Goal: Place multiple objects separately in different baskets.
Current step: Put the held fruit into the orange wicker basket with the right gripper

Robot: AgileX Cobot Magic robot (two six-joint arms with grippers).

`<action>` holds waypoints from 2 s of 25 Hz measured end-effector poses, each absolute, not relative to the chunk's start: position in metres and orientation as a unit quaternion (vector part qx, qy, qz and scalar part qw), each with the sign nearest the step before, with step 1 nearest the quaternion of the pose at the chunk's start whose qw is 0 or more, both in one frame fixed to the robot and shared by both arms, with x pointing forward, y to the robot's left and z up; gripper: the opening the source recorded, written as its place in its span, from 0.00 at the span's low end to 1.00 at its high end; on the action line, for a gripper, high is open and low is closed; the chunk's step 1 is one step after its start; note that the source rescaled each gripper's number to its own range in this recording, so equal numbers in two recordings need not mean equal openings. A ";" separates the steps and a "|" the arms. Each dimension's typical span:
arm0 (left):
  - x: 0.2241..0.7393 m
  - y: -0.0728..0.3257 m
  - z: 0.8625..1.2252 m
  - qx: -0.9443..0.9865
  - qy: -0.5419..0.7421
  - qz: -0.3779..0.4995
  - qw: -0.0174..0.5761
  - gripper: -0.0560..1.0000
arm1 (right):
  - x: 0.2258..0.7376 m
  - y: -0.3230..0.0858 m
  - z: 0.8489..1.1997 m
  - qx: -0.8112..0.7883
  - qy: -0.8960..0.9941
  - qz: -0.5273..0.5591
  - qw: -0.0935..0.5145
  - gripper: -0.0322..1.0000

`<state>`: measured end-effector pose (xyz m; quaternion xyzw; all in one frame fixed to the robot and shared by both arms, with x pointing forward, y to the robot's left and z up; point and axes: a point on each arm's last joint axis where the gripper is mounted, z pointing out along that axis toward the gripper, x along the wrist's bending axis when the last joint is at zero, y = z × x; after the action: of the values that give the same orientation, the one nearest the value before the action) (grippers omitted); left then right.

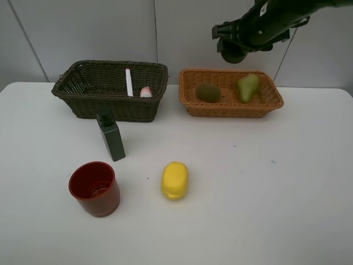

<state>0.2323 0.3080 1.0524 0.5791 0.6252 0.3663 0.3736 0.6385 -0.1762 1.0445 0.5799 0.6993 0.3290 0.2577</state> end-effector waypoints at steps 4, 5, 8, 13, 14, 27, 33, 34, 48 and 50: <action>0.232 0.308 1.052 0.579 0.625 0.366 0.374 0.94 | 0.649 -0.194 1.033 0.597 0.688 0.319 0.262 0.65; 0.232 0.308 1.052 0.579 0.625 0.366 0.374 0.94 | 0.652 -0.196 1.027 0.600 0.689 0.312 0.260 0.65; 0.232 0.308 1.052 0.579 0.625 0.366 0.374 0.94 | 0.657 -0.196 1.010 0.605 0.695 0.297 0.251 0.65; 0.232 0.308 1.052 0.579 0.625 0.366 0.374 0.94 | 0.667 -0.193 0.974 0.609 0.704 0.279 0.234 0.65; 0.232 0.308 1.052 0.579 0.625 0.366 0.374 0.94 | 0.668 -0.192 0.967 0.610 0.706 0.275 0.231 0.65; 0.232 0.308 1.052 0.579 0.625 0.366 0.374 0.94 | 0.674 -0.190 0.936 0.613 0.713 0.263 0.219 0.65; 0.232 0.308 1.052 0.579 0.625 0.366 0.374 0.94 | 0.675 -0.189 0.937 0.612 0.712 0.265 0.220 0.65; 0.232 0.308 1.052 0.579 0.625 0.366 0.374 0.94 | 0.675 -0.189 0.937 0.612 0.712 0.265 0.220 0.65; 0.232 0.308 1.052 0.579 0.625 0.366 0.374 0.94 | 0.672 -0.177 0.937 0.597 0.722 0.272 0.220 1.00; 0.232 0.308 1.052 0.579 0.625 0.366 0.374 0.94 | 0.671 -0.176 0.937 0.597 0.723 0.271 0.219 1.00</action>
<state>0.2323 0.3080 1.0524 0.5791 0.6252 0.3663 0.3736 0.6715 -0.1756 0.9373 0.5966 0.7231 0.2709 0.2189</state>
